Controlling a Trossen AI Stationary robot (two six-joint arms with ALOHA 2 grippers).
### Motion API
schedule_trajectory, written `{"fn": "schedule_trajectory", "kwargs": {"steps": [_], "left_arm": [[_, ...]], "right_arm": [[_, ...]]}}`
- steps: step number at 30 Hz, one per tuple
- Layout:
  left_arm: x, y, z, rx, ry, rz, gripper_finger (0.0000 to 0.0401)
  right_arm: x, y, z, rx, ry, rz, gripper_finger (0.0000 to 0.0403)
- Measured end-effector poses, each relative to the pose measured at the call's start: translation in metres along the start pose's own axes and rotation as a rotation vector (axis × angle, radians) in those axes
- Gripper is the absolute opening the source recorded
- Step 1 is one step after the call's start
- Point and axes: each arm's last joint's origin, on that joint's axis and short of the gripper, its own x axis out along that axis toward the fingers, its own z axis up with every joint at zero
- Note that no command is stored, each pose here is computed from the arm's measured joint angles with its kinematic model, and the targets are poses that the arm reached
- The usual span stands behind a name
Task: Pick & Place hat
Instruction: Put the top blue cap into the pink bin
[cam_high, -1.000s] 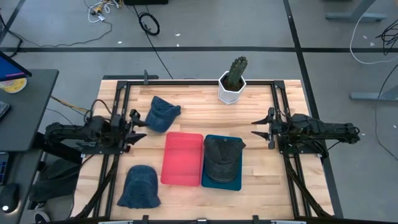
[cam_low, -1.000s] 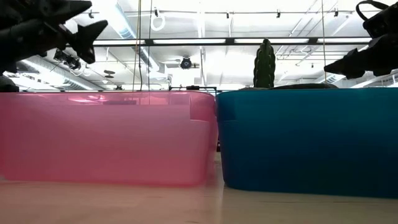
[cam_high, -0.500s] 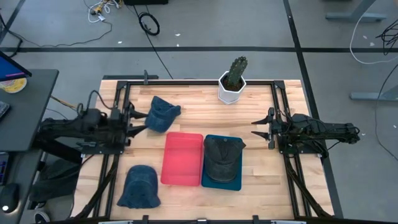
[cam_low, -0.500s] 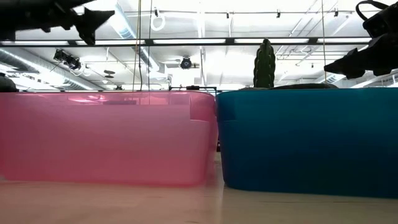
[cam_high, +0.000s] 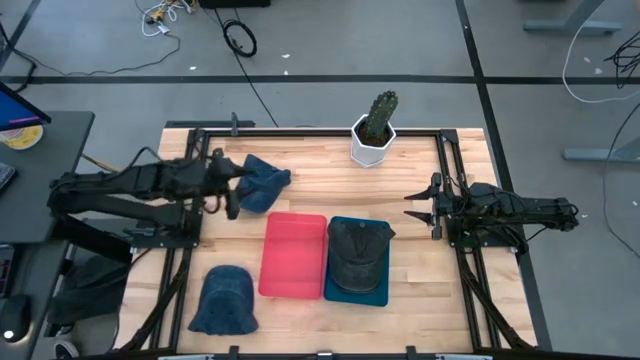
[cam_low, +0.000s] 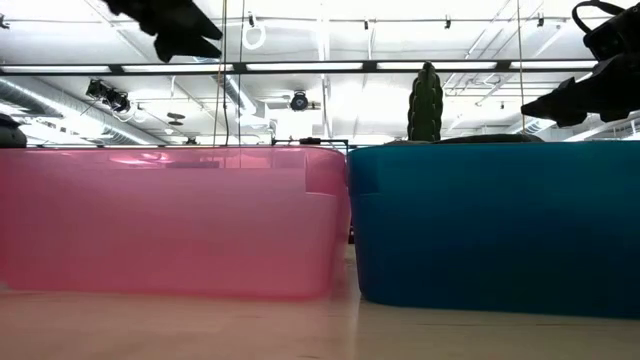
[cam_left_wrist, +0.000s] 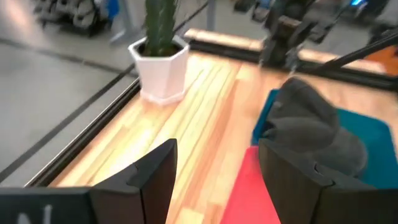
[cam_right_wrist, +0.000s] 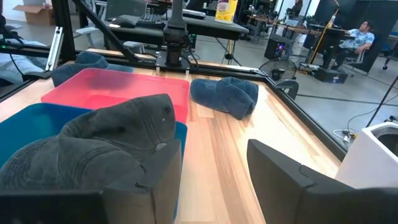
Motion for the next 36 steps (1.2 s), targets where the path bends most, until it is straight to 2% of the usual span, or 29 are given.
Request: {"fn": "schedule_trajectory", "kwargs": {"steps": [7,12,16,19,26,31,34,36], "left_arm": [[0.021,0.011,0.026,0.031,0.194,0.135,0.0227],[0.033,0.022,0.036,0.007,0.222,0.047,0.0227],[0.046,0.033,0.034,0.033,0.264,0.078,0.0227],[0.061,0.044,0.031,0.043,0.309,0.048,0.0227],[0.107,0.069,0.009,0.046,0.495,-0.086,0.0227],[0.131,0.083,-0.015,0.049,0.681,-0.091,0.0227],[0.137,0.09,-0.033,0.024,0.838,-0.101,0.0227],[0.142,0.094,-0.041,0.015,0.895,-0.105,0.0227]], "right_arm": [[0.0,0.0,0.0,0.0,0.0,0.0,0.0187],[0.0,0.0,0.0,0.0,0.0,0.0,0.0187],[0.0,0.0,0.0,0.0,0.0,0.0,0.0187],[0.0,0.0,0.0,0.0,0.0,0.0,0.0187],[0.0,0.0,0.0,0.0,0.0,0.0,0.0188],[0.0,0.0,0.0,0.0,0.0,0.0,0.0187],[0.0,0.0,0.0,0.0,0.0,0.0,0.0188],[0.0,0.0,0.0,0.0,0.0,0.0,0.0187]]}}
